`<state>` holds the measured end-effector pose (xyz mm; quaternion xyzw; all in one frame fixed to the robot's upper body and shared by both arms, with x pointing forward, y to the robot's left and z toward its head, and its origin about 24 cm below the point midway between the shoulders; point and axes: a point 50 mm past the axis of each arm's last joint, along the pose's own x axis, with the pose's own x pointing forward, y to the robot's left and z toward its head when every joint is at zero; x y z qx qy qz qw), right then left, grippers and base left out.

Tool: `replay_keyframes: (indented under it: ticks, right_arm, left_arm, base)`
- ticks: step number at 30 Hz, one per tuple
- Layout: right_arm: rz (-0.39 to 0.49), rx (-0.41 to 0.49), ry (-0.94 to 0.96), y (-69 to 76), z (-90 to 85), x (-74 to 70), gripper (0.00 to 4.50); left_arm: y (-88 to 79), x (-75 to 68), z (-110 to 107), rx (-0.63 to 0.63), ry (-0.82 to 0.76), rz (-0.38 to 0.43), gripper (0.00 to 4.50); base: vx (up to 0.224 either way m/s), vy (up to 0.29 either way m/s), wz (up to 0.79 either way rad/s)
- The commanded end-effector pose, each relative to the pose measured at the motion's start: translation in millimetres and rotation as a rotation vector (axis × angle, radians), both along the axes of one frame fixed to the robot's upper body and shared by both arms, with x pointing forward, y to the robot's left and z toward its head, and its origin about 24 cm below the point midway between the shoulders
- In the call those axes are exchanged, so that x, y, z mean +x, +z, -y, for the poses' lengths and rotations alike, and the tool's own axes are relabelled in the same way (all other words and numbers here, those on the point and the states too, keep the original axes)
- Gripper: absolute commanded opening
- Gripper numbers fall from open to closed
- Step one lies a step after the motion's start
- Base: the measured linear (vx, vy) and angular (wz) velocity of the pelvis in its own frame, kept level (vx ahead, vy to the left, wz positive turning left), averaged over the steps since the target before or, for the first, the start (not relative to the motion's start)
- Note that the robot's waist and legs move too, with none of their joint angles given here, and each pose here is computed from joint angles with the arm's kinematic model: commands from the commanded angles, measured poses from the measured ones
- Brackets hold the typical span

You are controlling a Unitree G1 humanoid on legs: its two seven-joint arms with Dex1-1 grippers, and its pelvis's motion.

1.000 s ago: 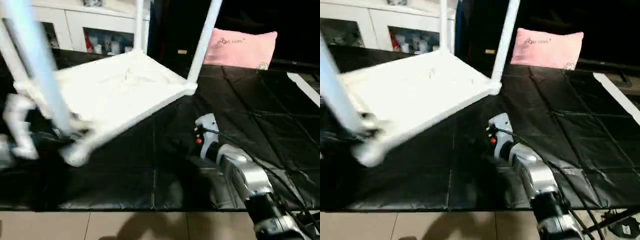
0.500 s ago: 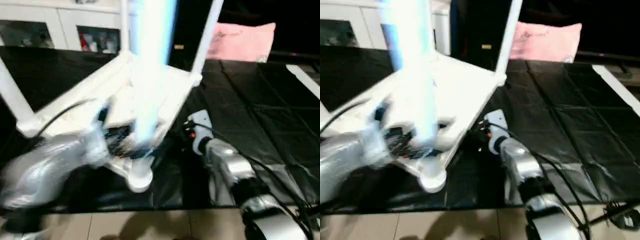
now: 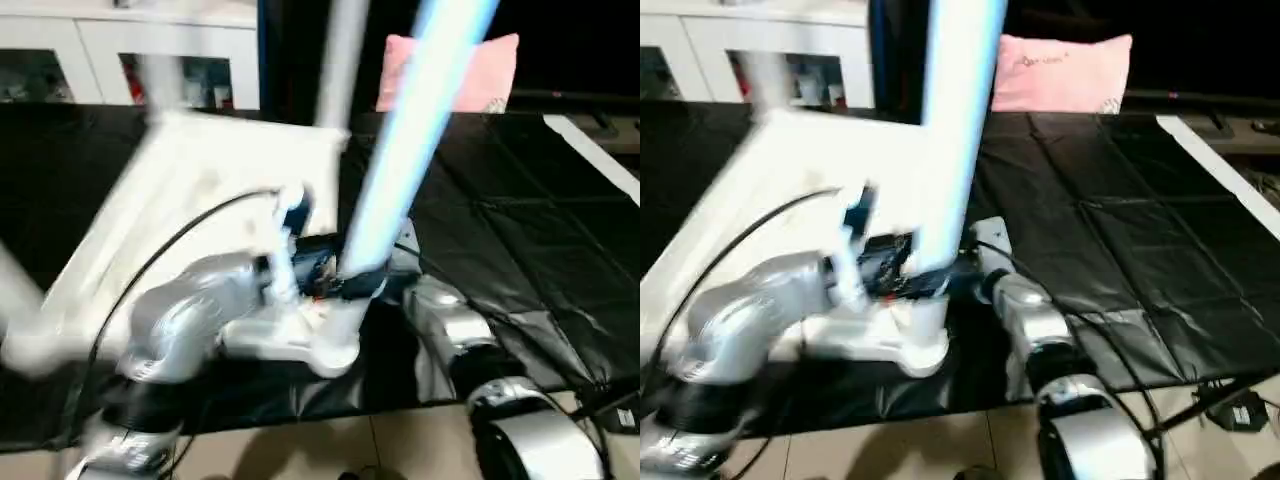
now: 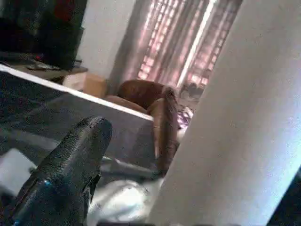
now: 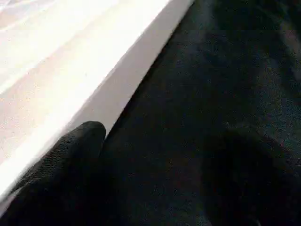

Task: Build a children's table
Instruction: Rotate table base

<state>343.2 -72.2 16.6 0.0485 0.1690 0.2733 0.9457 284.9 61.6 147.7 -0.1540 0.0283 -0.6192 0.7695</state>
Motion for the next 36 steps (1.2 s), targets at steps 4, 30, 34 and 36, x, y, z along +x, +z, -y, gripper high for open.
replay_keyframes:
  ticks: [4,30,34,36]
  right_arm:
    - [0.033,-0.007,0.041,5.1,-14.0,1.2,4.50]
    - [0.139,-0.074,-0.027,5.2,77.7,-19.5,4.50]
    - [0.169,-0.077,0.091,13.4,74.2,-28.3,4.50]
    - [0.170,-0.074,0.218,19.6,72.0,-38.8,4.50]
  left_arm:
    - [4.9,27.5,-20,0.072,0.202,0.072,4.47]
    - [-49.8,12.0,-100,0.616,0.280,0.080,4.47]
    - [-60.0,2.9,-109,0.713,0.288,0.018,4.20]
    - [-66.3,1.1,-114,0.761,0.305,-0.017,4.12]
  base:
    - [0.000,0.000,0.00]
    - [0.000,0.000,0.00]
    - [0.000,0.000,0.00]
    - [0.000,0.000,0.00]
